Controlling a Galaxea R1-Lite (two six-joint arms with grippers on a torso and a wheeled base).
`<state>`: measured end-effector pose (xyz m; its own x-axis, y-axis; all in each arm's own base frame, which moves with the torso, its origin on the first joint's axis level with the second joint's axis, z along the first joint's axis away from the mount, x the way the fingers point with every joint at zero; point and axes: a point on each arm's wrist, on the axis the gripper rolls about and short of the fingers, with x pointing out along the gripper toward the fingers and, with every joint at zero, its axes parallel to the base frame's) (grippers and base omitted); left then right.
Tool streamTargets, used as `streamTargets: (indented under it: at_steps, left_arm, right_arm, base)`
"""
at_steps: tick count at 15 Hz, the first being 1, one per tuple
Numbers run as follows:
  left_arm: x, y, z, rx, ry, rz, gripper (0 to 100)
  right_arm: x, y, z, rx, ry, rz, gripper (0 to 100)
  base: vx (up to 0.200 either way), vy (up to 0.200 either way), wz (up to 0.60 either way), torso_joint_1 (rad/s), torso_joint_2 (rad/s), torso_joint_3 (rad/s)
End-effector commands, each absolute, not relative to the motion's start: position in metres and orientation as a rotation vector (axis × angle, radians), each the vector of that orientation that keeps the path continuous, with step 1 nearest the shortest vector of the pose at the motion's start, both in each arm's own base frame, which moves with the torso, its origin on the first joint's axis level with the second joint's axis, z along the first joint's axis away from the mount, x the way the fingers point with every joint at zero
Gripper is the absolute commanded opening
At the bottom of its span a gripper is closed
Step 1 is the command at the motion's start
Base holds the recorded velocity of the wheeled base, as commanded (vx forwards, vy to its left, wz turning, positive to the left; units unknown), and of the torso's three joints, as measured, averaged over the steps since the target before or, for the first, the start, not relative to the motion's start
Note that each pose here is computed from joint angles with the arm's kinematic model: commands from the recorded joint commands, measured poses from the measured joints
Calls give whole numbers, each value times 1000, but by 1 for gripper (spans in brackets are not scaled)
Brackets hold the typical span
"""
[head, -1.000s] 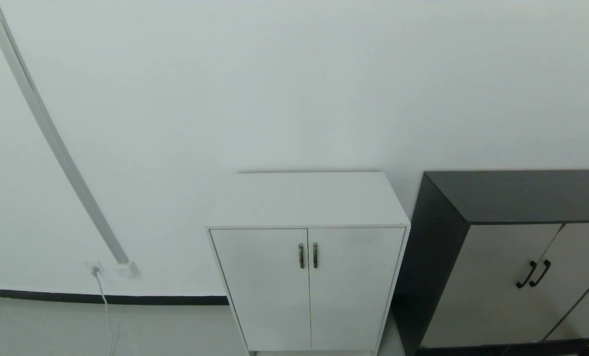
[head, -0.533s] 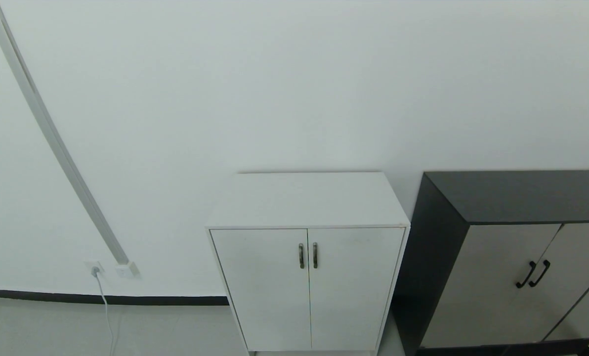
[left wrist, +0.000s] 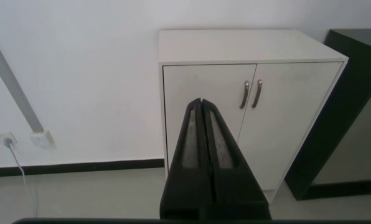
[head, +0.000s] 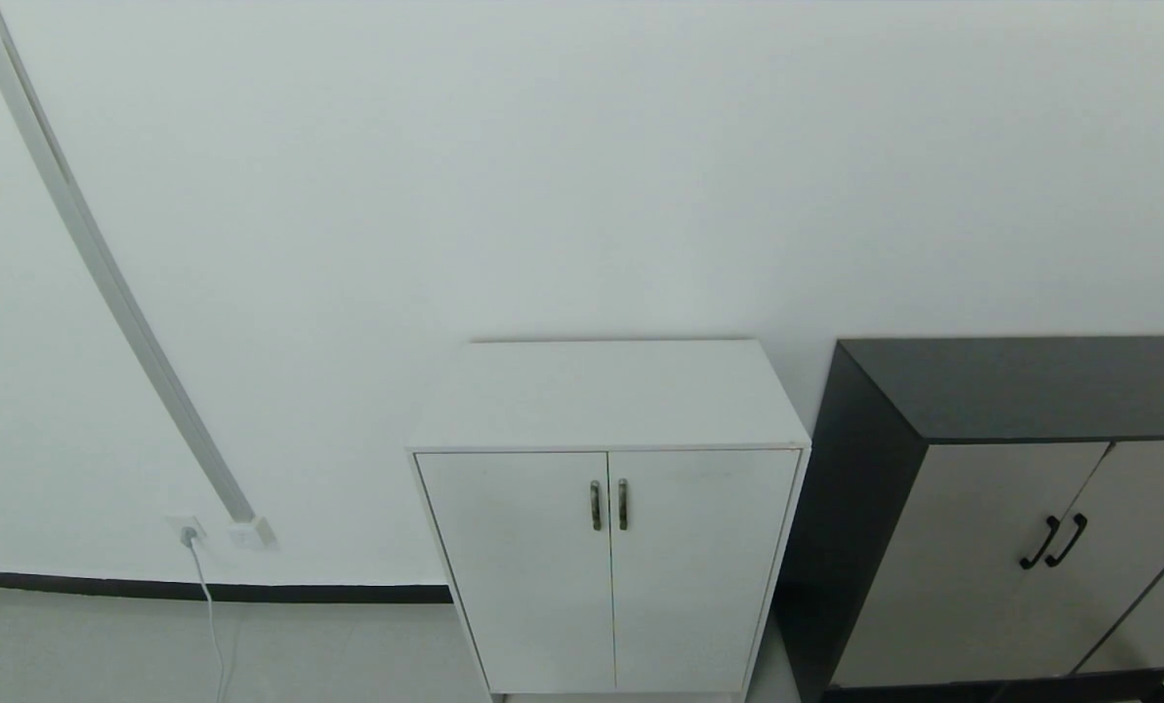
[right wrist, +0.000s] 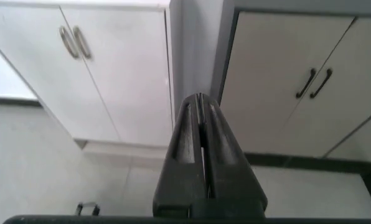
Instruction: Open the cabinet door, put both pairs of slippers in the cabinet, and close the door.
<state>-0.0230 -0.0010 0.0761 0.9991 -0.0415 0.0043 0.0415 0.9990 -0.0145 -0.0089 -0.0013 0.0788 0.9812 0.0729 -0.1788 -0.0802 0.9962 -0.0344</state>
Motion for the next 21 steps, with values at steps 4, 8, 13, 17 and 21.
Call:
streamTargets:
  at_steps: [4,8,13,17,21]
  left_arm:
    - [-23,-1,76,-15,-3,-41,0]
    - [-23,-1,76,-15,-3,-41,0]
    - [-23,-1,76,-15,-3,-41,0]
    - [-23,-1,76,-15,-3,-40,0]
    - [-23,-1,76,-9,-3,-41,0]
  right_arm:
    - [-15,-2,77,-17,98,63,0]
    - [-15,-1,77,13,99,97,0]
    - [-23,0,76,-14,3,-8,0]
    - [-23,0,76,-6,3,-11,0]
    - [-23,-1,76,72,-7,-57,0]
  base:
    - [0,0,0,0,0,0]
    - [0,0,0,0,0,0]
    - [0,0,0,0,0,0]
    - [0,0,0,0,0,0]
    - [0,0,0,0,0,0]
